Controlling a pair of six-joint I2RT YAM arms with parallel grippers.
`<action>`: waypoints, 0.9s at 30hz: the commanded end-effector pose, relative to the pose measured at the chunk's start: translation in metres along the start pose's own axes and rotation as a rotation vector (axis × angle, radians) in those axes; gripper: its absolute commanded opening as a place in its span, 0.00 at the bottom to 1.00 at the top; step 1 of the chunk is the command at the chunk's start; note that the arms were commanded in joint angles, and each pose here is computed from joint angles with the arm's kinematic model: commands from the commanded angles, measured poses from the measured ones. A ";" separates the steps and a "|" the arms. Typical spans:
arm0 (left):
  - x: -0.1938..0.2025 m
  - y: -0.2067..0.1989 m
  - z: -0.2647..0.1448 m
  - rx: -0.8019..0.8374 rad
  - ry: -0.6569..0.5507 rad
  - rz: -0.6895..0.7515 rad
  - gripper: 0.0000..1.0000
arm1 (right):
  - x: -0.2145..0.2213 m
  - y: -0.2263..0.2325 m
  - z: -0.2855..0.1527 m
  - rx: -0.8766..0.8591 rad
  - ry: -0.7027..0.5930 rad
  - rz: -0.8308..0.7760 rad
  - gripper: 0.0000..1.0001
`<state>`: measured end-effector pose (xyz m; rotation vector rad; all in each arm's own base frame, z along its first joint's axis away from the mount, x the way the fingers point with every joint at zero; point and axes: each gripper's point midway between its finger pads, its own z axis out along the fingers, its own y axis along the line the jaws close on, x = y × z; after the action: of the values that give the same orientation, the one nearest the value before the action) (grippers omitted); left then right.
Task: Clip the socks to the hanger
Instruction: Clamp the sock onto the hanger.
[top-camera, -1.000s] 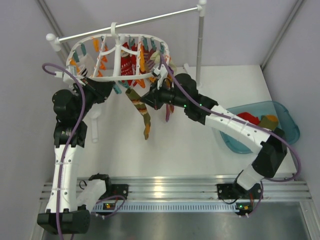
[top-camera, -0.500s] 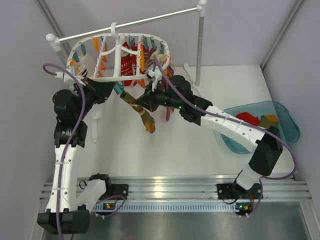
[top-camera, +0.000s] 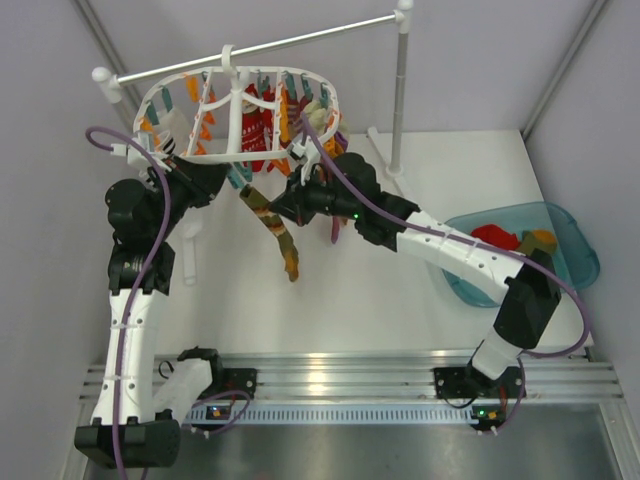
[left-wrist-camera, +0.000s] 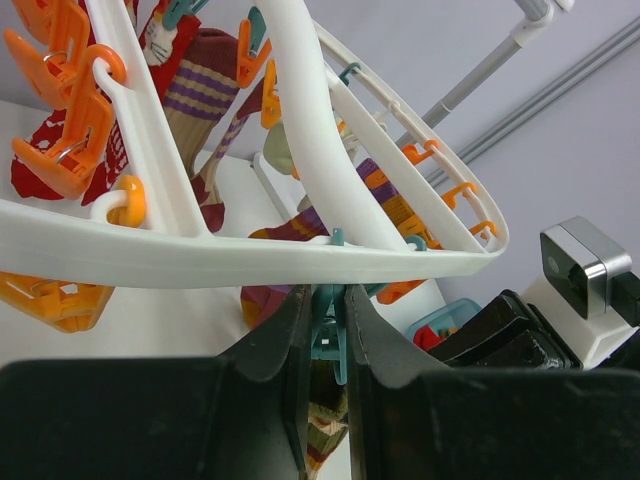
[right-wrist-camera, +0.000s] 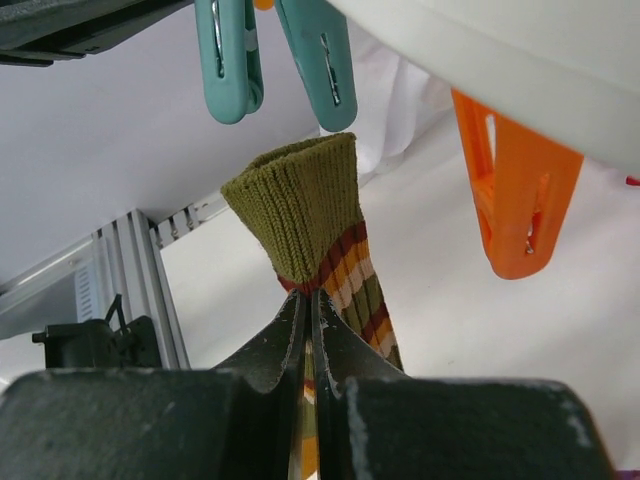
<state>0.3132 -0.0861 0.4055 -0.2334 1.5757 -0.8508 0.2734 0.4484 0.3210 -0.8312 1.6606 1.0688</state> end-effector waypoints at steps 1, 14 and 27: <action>-0.005 -0.001 0.001 0.008 -0.019 0.015 0.00 | -0.036 0.011 0.000 -0.012 -0.101 -0.037 0.00; -0.005 0.003 0.000 -0.014 -0.016 0.040 0.00 | -0.065 0.016 0.000 -0.019 -0.159 -0.042 0.00; -0.011 0.001 0.000 -0.015 -0.032 0.054 0.00 | -0.056 0.010 -0.007 0.013 -0.132 -0.077 0.00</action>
<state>0.3140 -0.0843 0.4033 -0.2118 1.5794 -0.8195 0.2855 0.4506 0.3502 -0.7947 1.5927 1.0341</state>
